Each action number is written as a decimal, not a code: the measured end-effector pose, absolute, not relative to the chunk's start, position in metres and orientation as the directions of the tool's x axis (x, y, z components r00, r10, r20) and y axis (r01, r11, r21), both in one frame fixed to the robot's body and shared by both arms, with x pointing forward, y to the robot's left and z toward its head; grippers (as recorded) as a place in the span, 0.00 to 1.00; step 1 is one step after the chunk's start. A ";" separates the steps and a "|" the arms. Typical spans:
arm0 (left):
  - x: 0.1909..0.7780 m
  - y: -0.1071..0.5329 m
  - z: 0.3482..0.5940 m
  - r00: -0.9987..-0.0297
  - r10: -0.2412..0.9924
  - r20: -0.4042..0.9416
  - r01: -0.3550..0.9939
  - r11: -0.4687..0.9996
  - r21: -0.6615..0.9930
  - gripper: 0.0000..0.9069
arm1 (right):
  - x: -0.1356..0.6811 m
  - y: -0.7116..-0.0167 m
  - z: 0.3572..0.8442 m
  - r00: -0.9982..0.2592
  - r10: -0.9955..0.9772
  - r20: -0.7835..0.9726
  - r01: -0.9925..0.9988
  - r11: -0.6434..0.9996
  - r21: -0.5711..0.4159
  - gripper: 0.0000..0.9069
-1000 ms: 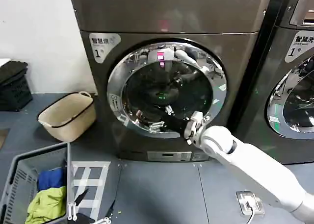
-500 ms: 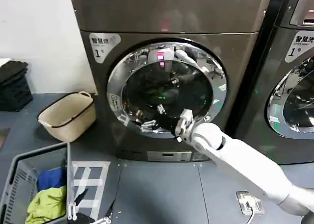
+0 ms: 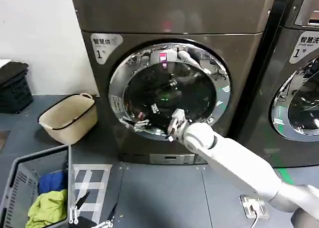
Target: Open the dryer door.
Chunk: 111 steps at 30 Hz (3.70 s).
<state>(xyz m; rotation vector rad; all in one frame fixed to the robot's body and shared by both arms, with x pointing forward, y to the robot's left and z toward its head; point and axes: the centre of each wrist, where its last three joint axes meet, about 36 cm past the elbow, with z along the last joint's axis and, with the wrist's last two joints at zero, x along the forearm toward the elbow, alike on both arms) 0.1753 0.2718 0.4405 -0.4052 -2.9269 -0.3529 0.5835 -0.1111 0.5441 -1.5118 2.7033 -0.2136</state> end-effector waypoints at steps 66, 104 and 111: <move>0.184 0.281 0.438 -0.953 0.239 0.187 0.270 0.948 0.168 1.00 | 0.619 -0.054 0.539 -0.409 -0.907 0.096 -0.908 0.395 -0.139 1.00; 0.282 0.394 0.482 -0.959 0.284 -0.010 0.285 0.959 -0.017 1.00 | 0.541 -0.138 0.562 -0.154 -0.986 0.066 -0.983 0.146 -0.109 1.00; 0.316 0.413 0.481 -0.947 0.316 -0.051 0.319 0.946 -0.064 1.00 | 0.519 -0.158 0.563 -0.117 -0.991 0.067 -0.988 0.109 -0.113 1.00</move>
